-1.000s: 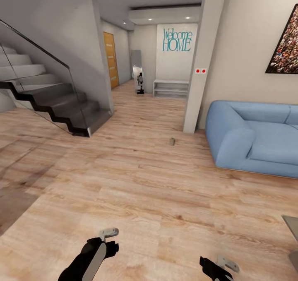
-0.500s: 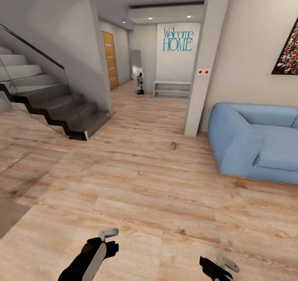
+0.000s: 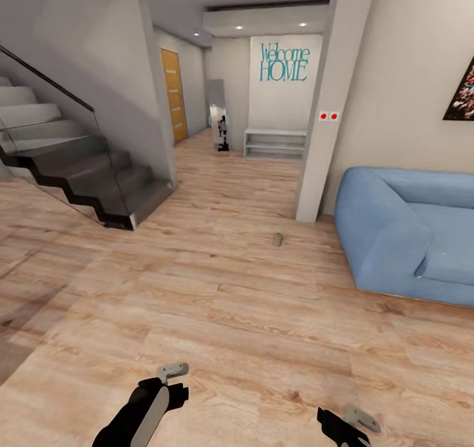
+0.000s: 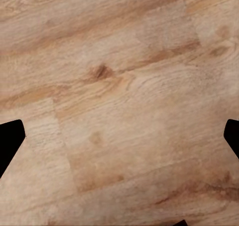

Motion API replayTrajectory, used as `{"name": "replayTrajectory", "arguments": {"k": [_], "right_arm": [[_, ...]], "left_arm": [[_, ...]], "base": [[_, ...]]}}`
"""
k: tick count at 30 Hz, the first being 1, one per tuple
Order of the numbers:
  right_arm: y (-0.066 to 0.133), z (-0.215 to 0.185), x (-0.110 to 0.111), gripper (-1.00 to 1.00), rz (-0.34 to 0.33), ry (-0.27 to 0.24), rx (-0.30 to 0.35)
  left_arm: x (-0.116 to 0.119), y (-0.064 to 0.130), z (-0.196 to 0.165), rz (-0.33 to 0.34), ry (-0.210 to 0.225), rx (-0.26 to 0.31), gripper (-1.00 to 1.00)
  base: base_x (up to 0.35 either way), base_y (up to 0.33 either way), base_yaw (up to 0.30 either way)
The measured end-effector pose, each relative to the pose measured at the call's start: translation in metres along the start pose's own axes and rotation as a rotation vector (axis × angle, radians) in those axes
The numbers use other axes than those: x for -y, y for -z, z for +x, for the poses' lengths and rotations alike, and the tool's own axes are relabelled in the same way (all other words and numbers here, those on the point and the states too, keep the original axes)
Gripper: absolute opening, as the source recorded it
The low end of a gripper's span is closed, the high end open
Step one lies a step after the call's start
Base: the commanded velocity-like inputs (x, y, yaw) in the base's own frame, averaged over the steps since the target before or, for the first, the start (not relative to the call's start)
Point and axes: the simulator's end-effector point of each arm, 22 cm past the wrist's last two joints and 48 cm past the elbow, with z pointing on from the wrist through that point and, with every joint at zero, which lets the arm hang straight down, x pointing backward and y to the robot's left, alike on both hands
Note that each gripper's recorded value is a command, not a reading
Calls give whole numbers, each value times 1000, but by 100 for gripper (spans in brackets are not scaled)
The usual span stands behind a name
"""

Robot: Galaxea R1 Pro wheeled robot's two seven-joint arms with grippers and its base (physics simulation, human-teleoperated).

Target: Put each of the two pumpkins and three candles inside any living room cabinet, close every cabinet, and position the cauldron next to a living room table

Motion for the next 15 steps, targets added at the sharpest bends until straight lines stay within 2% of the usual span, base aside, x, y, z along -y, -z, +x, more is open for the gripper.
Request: {"name": "replayTrajectory", "arguments": {"k": [15], "right_arm": [[0,3,0,100,2,-1,-6]], "left_arm": [[-5,-3,-6,-11,22,42,100]], "base": [[331,0,0]]}}
